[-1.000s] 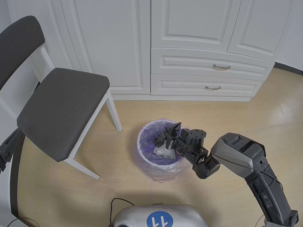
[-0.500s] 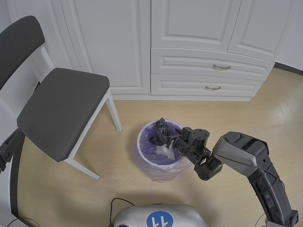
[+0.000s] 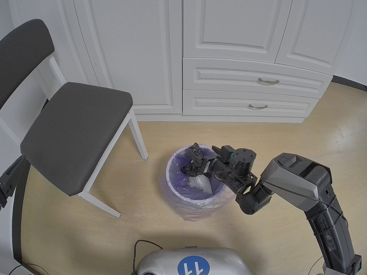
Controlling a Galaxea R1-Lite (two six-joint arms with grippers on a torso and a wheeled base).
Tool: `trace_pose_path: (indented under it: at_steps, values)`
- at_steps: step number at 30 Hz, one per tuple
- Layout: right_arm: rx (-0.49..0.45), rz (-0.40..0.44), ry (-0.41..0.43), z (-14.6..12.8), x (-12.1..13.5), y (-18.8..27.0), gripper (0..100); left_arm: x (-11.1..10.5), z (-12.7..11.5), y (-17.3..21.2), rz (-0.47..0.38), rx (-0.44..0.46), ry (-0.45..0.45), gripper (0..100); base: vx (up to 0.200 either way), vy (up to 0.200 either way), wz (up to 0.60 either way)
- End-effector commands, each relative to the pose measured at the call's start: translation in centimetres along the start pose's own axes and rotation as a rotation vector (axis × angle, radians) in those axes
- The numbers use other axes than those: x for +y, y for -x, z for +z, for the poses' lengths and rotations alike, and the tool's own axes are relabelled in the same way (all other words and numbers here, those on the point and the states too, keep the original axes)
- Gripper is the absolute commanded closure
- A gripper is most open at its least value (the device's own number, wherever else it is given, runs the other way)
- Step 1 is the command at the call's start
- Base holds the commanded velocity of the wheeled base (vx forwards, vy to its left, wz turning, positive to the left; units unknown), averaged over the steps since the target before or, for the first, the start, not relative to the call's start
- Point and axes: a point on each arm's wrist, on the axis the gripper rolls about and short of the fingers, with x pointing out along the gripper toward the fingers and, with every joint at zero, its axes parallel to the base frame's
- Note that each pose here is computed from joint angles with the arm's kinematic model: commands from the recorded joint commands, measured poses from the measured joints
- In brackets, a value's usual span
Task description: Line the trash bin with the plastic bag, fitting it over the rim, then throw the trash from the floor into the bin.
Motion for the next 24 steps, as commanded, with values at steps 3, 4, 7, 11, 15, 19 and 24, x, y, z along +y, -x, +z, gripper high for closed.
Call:
trace_pose_path:
  at_steps: [3, 4, 7, 11, 15, 19, 24]
  values:
    - [-0.014, -0.028, 0.000, -1.8, 0.3, -1.4, 0, 0.0, 0.0, -0.1, 0.000, 0.003, -0.001, 0, 0.000, 0.000, 0.00]
    - [-0.012, -0.038, 0.000, -1.9, 0.1, -1.8, 0, 0.0, 0.0, -0.1, 0.000, 0.003, -0.001, 0, 0.000, 0.000, 0.00]
    - [-0.014, -0.045, -0.004, -2.4, -0.3, -2.5, 0, 0.0, -0.1, -0.1, -0.001, 0.006, -0.001, 0, 0.000, 0.000, 0.00]
    - [-0.049, -0.054, -0.001, -3.4, -1.5, -3.6, 0, -0.1, -0.3, -0.2, -0.005, 0.016, -0.007, 0, 0.000, 0.000, 0.00]
    - [-0.034, -0.051, -0.003, -3.8, -1.3, -3.8, 0, -0.1, -0.3, -0.2, -0.003, 0.015, -0.006, 0, 0.000, 0.000, 0.00]
    - [-0.042, -0.044, -0.004, -3.8, -1.0, -3.8, 100, -0.1, -0.2, -0.1, -0.002, 0.009, -0.006, 0, 0.000, 0.000, 0.00]
    - [-0.088, -0.032, -0.002, -3.0, -0.8, -3.7, 100, -0.1, -0.2, -0.1, -0.002, 0.010, -0.006, 0, 0.000, 0.000, 0.00]
